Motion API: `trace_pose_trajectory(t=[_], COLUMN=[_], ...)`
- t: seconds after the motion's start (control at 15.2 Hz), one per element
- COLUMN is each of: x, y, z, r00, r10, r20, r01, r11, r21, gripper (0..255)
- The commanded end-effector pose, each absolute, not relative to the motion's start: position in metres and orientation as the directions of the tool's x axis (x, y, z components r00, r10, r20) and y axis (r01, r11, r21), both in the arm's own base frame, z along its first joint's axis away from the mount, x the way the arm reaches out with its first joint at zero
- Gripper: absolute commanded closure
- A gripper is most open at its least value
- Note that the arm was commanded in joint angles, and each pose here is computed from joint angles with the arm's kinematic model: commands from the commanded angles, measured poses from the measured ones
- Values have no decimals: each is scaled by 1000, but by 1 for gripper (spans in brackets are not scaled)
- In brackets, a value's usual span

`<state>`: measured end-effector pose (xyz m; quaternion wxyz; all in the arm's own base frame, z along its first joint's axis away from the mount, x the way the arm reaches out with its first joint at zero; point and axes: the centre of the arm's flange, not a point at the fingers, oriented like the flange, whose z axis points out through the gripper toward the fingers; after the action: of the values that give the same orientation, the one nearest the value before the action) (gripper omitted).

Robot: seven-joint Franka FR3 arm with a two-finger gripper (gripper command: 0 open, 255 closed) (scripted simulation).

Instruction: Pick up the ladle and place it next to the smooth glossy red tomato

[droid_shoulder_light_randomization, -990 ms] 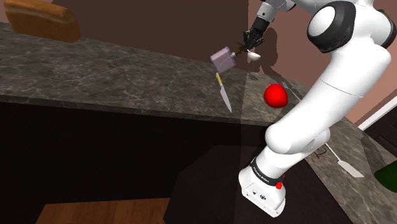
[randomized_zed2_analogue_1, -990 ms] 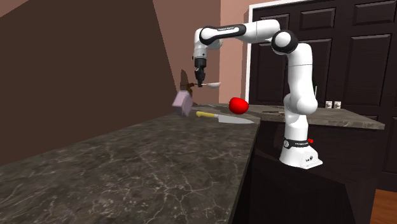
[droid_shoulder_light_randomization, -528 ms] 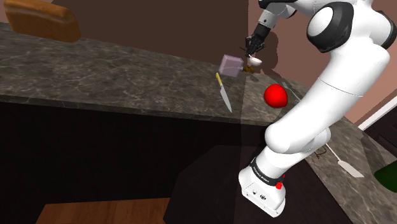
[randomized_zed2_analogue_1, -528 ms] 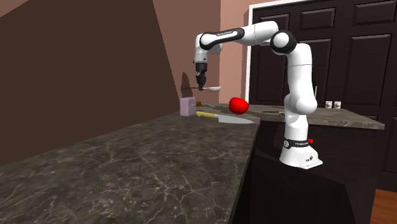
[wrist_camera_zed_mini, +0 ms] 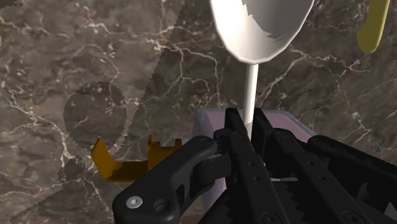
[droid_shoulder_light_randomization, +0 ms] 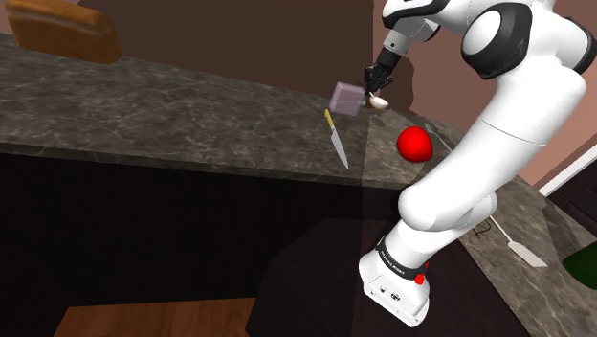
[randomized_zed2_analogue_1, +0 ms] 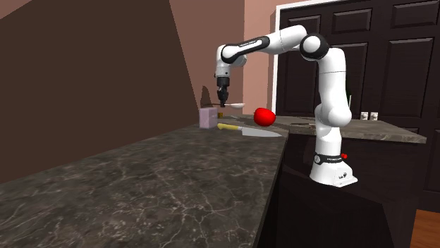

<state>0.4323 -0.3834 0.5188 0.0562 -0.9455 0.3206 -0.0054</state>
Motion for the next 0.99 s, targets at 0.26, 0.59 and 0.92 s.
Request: trace_pose_trajectory(t=[0.26,0.59,0.92], x=[433,433,432], y=[-383,-383,-382], z=[486,460,452], r00=[794,794,795], r10=[-607,-607,-607], r20=[-25,-25,-8], r01=[-606,-606,-604], r11=[-788,-788,-789], r21=[-110,-110,-112], gripper=[255,255,255])
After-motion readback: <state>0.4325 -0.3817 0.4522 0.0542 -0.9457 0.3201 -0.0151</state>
